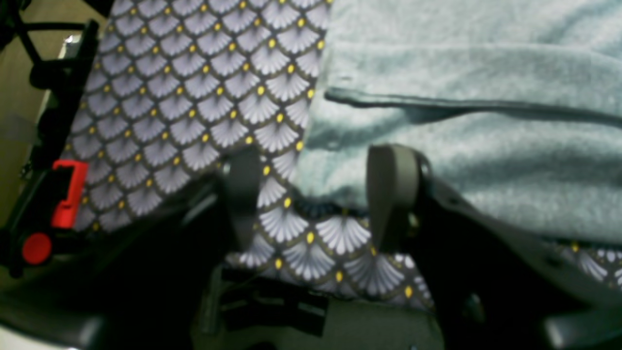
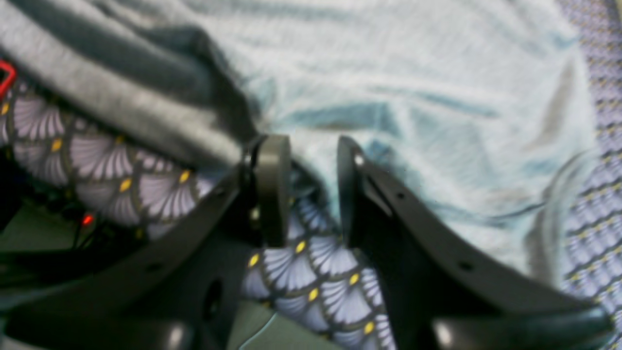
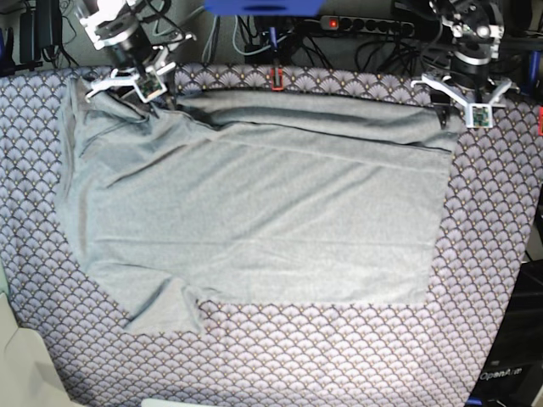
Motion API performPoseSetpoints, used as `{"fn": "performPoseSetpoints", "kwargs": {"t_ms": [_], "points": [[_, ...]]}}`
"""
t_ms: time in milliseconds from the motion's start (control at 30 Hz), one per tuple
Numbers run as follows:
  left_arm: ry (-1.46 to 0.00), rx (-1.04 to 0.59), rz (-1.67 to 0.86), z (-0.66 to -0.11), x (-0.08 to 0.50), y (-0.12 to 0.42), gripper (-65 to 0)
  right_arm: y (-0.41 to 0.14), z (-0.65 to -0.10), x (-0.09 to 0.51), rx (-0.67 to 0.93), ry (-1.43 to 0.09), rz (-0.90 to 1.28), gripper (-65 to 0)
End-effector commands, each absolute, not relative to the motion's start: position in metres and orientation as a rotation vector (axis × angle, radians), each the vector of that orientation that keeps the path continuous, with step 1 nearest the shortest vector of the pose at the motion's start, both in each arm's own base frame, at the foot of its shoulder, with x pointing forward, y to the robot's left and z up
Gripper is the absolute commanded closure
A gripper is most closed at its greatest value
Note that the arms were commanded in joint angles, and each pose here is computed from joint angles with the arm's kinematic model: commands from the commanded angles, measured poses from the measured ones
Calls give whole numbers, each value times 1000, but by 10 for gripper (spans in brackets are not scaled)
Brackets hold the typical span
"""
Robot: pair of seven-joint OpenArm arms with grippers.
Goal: Fold the T-shirt properly
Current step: 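Reposition the right gripper over the shirt's shoulder corner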
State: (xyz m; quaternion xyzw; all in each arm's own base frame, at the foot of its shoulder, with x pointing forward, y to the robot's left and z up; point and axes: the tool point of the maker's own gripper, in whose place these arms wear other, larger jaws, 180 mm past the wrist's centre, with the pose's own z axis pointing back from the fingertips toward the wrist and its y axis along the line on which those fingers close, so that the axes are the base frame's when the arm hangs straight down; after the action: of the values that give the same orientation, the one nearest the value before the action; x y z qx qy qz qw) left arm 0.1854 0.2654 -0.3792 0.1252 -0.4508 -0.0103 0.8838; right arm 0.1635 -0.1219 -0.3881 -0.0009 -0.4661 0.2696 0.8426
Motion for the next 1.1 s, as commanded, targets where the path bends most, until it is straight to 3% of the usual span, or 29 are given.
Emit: {"fn": "performPoseSetpoints", "kwargs": {"t_ms": [0, 1067], "points": [[-979, 275, -25, -368, 190, 269, -335, -122, -383, 165, 3, -1015, 558, -189], [-980, 303, -4, -365, 187, 279, -335, -124, -409, 171, 36, -986, 510, -183]]}}
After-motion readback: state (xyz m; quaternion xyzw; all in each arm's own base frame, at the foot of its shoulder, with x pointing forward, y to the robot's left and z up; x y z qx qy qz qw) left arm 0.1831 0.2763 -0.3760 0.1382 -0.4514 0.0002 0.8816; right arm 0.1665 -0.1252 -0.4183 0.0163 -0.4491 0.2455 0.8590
